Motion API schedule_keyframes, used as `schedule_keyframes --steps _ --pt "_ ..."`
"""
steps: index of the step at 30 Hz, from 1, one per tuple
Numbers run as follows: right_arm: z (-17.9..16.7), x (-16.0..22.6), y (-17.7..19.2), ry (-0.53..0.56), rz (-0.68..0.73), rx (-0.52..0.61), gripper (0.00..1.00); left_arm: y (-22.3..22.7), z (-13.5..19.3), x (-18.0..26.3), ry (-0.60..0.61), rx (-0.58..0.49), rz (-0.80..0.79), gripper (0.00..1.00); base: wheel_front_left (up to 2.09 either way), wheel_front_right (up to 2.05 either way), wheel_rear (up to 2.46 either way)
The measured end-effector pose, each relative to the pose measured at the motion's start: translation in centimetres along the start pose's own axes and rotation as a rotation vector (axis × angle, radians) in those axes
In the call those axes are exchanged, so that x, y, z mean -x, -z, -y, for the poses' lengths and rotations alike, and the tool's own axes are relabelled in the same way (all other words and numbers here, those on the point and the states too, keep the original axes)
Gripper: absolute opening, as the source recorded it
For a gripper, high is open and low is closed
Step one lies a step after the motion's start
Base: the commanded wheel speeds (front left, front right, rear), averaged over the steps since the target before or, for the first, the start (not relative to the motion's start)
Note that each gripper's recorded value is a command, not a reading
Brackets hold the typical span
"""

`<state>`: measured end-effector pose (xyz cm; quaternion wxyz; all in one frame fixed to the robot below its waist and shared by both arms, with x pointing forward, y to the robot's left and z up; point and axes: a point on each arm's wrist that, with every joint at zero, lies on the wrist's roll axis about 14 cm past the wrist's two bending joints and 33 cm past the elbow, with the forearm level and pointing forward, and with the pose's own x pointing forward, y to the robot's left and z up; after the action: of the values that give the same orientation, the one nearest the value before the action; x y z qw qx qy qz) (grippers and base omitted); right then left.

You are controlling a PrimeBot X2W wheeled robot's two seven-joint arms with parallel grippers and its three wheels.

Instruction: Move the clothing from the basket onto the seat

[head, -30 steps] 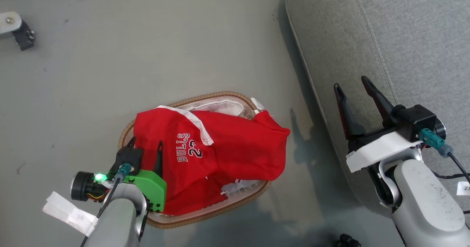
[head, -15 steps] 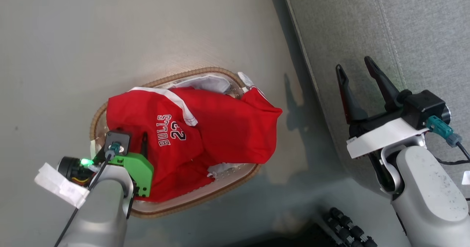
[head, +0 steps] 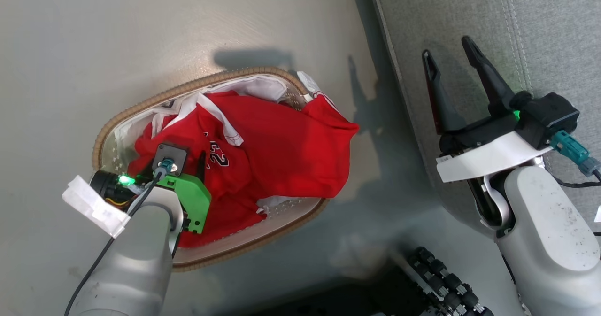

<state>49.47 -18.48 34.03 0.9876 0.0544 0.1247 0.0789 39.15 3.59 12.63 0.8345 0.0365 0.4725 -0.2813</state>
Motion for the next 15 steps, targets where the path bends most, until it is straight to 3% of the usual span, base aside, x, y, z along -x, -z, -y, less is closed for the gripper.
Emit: schedule_keyframes --steps 8,9,10,11,15 --pt "-0.4 -0.7 -0.1 -0.015 0.016 0.000 1.00 1.0 1.6 -0.9 0.060 -0.022 -0.034 1.00 0.00 0.00 0.00" --pt "-0.5 -0.7 0.0 -0.016 0.015 -0.002 1.00 1.1 1.7 -0.9 0.067 -0.021 -0.039 0.49 0.00 0.00 0.00" --pt "-0.5 -0.7 0.0 -0.016 0.016 -0.003 1.00 1.2 1.8 -0.9 0.068 -0.021 -0.041 0.11 0.00 0.00 0.00" --pt "-0.6 -0.7 -0.1 -0.017 0.017 -0.002 1.00 1.2 1.8 -0.8 0.069 -0.023 -0.043 0.00 0.00 0.00 0.00" --pt "-0.8 -0.5 -0.5 -0.019 0.019 -0.003 1.00 0.4 1.6 -0.3 0.057 0.005 -0.028 0.00 0.00 0.00 0.00"
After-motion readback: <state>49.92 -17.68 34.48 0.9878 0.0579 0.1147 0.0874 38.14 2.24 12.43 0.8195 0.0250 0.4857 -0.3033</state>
